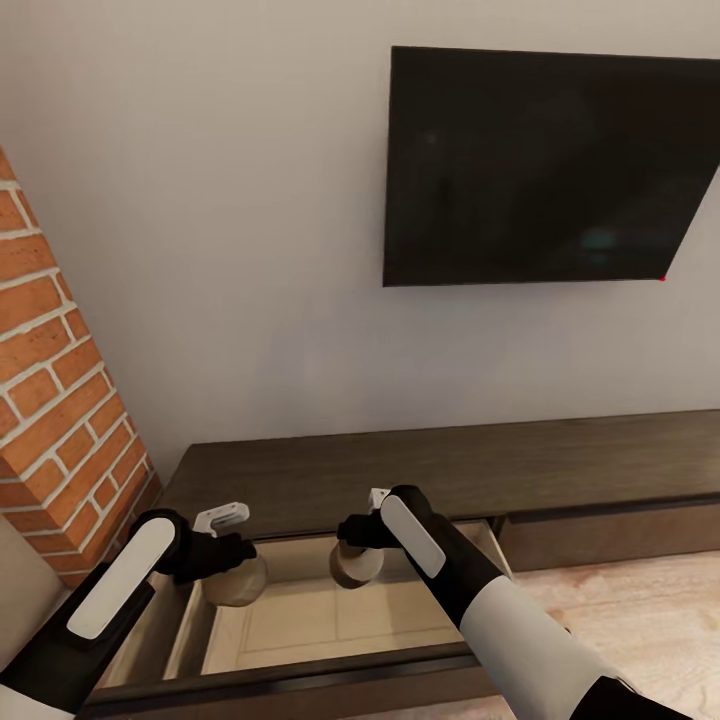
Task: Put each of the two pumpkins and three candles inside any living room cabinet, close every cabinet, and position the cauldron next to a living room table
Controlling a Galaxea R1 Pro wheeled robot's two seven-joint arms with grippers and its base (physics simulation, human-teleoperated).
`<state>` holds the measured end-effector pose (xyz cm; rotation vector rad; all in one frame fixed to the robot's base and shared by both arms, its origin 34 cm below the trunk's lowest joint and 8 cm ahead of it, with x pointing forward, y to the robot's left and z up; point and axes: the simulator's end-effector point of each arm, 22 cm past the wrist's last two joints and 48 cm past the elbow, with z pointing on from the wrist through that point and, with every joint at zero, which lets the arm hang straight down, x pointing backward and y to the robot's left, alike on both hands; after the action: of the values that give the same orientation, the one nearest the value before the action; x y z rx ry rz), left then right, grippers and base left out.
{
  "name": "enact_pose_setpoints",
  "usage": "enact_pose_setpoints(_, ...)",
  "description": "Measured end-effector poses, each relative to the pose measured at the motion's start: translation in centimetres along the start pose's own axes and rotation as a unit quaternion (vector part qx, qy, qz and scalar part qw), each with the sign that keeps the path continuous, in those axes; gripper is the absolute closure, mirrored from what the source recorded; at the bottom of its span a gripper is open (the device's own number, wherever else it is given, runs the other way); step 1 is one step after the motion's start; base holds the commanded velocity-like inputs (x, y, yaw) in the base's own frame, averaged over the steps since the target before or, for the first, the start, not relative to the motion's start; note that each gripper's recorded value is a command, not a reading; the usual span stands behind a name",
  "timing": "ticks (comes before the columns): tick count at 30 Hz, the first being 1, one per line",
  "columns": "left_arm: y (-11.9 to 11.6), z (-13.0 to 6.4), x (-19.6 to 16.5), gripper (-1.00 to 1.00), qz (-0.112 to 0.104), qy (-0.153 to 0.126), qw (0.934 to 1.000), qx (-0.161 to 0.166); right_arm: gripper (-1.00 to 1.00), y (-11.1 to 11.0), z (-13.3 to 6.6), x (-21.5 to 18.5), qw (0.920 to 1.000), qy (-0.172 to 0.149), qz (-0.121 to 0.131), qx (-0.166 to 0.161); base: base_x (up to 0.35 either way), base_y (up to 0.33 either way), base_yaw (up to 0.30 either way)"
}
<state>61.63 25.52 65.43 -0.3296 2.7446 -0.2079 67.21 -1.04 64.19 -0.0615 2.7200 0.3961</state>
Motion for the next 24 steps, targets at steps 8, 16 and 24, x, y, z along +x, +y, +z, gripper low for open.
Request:
enact_pose_setpoints(8, 0.1, 0.0, -0.1, 1.00, -0.001, -0.001, 1.0000, 0.000, 1.00, 0.1, 0.0, 0.0, 1.0000, -0.001, 0.001, -0.002, -0.001, 0.001, 0.000)
enact_pose_setpoints(16, 0.3, 0.4, 0.2, 1.00, -0.002, 0.000, 1.0000, -0.001, 1.00, 0.0, 0.4, -0.3, 0.9999, -0.014, 0.008, -0.001, 0.000, 0.000, 0.000)
enact_pose_setpoints(24, 0.9, 1.8, 0.7, 1.00, -0.004, -0.002, 1.0000, -0.003, 1.00, -0.2, 2.2, 1.2, 0.9998, -0.013, -0.013, 0.008, 0.000, 0.000, 0.000)
